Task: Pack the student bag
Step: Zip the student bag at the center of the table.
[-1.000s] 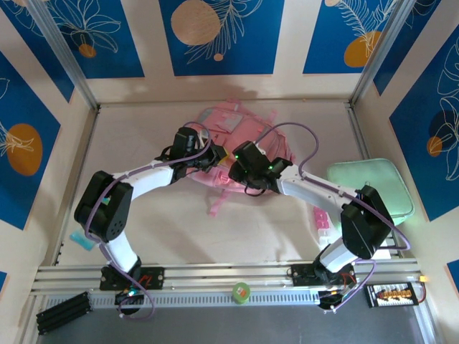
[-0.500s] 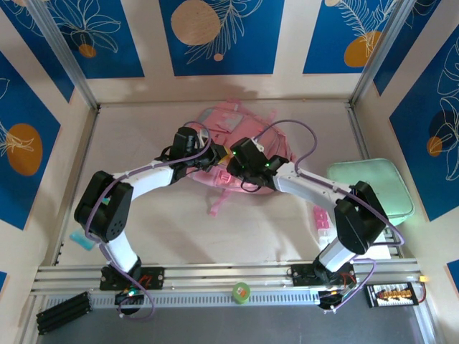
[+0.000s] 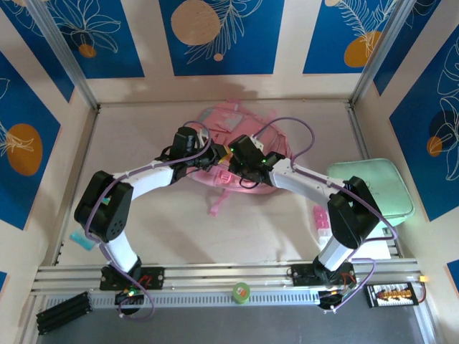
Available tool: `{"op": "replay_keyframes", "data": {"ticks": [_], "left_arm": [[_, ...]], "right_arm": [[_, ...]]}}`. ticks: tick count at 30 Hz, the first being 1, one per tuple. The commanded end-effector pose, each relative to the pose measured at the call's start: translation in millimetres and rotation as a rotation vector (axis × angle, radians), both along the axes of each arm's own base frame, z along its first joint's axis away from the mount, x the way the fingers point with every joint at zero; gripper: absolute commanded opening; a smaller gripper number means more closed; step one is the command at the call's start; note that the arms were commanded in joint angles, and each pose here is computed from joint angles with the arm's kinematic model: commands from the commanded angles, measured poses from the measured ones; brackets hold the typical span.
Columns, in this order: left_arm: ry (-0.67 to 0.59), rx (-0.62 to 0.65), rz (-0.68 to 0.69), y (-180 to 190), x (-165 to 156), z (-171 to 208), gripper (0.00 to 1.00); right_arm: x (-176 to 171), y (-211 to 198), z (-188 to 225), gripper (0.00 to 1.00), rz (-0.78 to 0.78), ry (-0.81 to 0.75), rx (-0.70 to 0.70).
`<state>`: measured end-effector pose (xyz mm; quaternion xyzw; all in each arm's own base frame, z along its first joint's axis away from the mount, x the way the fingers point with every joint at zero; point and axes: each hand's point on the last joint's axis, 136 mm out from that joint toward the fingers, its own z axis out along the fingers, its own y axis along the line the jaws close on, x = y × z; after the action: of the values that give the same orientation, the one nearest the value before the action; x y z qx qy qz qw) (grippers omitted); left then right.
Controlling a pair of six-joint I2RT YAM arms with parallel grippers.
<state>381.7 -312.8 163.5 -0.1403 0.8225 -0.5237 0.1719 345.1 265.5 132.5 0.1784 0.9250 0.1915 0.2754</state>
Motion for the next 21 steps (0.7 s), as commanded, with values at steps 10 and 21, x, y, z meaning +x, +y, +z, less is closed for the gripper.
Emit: {"op": "replay_keyframes", "data": {"ticks": [10,21], "left_arm": [[-0.125,0.002,-0.046,12,11,25,0.0],[-0.123,0.027,-0.077,18,13,16,0.0]], "right_arm": [[-26,-43,-2,0.05,0.146,-0.005,-0.177],[-27,-45,-21,0.12,0.403,0.006,-0.332]]}}
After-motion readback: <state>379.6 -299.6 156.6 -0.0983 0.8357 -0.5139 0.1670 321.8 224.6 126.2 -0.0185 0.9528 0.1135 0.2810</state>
